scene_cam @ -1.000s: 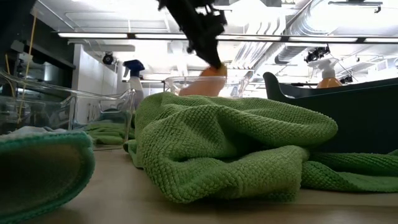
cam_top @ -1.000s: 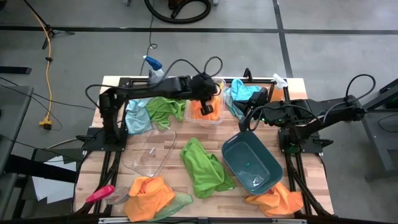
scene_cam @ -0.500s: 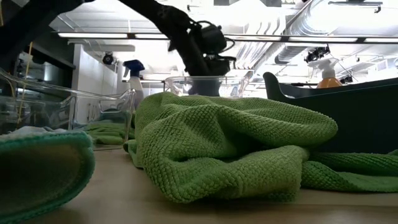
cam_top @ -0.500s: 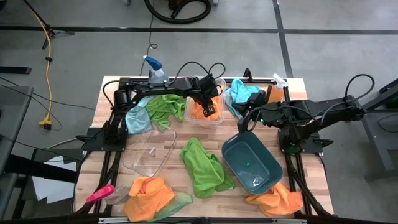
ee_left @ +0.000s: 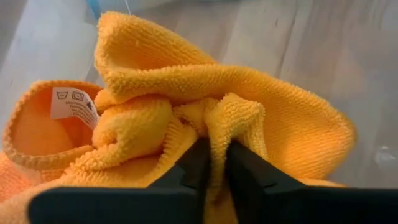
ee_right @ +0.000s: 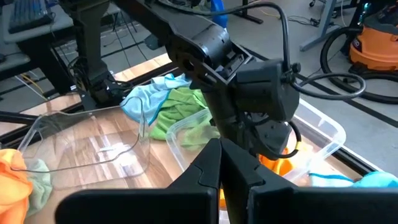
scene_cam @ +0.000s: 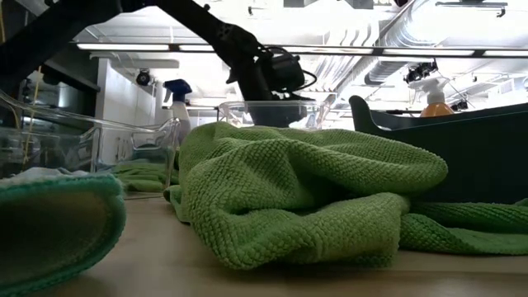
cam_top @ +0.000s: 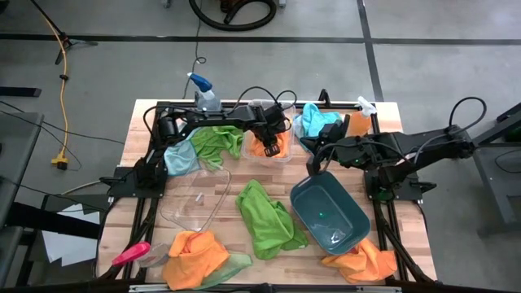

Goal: Sort microfiber towel by color & place in baskets
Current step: Put the microfiber towel into the top transparent bin, then put the orange microfiber towel into the top transparent bin

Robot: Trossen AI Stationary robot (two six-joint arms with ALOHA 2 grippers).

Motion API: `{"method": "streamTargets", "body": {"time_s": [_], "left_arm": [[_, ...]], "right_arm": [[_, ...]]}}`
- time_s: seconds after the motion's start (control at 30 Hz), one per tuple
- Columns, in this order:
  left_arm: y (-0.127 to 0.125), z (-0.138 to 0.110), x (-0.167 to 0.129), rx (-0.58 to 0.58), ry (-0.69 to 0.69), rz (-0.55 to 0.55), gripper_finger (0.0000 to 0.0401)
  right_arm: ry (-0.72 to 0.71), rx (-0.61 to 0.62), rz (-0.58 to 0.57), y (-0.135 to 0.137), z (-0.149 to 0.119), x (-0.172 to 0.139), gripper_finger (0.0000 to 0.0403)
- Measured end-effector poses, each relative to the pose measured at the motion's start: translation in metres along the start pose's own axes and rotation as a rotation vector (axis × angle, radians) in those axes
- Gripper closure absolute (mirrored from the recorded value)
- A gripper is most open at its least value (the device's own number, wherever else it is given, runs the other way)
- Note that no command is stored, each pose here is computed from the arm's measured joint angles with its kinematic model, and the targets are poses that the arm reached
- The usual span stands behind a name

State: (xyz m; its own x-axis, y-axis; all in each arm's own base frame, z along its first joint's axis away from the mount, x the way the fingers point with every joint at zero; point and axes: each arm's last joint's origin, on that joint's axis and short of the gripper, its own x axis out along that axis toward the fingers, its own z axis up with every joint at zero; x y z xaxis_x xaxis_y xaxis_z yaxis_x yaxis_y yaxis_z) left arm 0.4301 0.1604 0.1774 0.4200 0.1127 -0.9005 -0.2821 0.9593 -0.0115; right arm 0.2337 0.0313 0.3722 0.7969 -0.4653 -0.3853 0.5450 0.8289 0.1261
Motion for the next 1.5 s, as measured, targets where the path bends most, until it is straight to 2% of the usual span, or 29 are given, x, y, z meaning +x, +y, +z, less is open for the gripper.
{"method": "streamTargets", "body": {"time_s": [0.23, 0.4, 0.53, 0.67, 0.77, 0.87, 0.97, 1.13, 1.3, 1.5], "left_arm": [[0.000, 0.002, -0.026, -0.034, -0.014, 0.004, 0.0261], [0.002, 0.006, -0.062, -0.065, -0.068, 0.009, 0.0217], [0.003, 0.008, -0.096, -0.075, -0.131, 0.013, 0.0201], [0.000, 0.007, -0.146, -0.081, -0.232, 0.009, 0.0199], [-0.007, 0.000, -0.189, -0.127, -0.305, -0.059, 0.0199], [-0.026, -0.010, -0.236, -0.140, -0.400, -0.152, 0.0199], [-0.053, -0.024, -0.282, -0.102, -0.538, -0.187, 0.0199], [-0.098, -0.061, -0.331, -0.085, -0.779, -0.230, 0.0199], [-0.138, -0.100, -0.340, -0.096, -0.888, -0.267, 0.0199], [-0.170, -0.121, -0.317, -0.060, -0.832, -0.218, 0.0199]], "right_arm": [[0.003, -0.004, -0.001, 0.000, 0.000, 0.000, 0.0402], [-0.002, -0.008, 0.002, 0.000, 0.000, -0.001, 0.0402], [-0.003, -0.008, 0.002, 0.000, 0.001, -0.001, 0.0402], [-0.005, -0.030, 0.003, 0.000, 0.001, -0.001, 0.0402], [-0.018, -0.039, 0.009, 0.000, 0.002, -0.001, 0.0402], [-0.028, -0.037, 0.014, 0.000, 0.004, -0.002, 0.0402], [-0.031, -0.046, 0.015, 0.000, 0.004, -0.002, 0.0402], [-0.031, -0.048, 0.015, 0.000, 0.004, -0.002, 0.0402], [-0.031, -0.074, 0.014, 0.000, 0.004, -0.002, 0.0402], [-0.031, -0.090, 0.014, 0.000, 0.004, -0.002, 0.0402]]}}
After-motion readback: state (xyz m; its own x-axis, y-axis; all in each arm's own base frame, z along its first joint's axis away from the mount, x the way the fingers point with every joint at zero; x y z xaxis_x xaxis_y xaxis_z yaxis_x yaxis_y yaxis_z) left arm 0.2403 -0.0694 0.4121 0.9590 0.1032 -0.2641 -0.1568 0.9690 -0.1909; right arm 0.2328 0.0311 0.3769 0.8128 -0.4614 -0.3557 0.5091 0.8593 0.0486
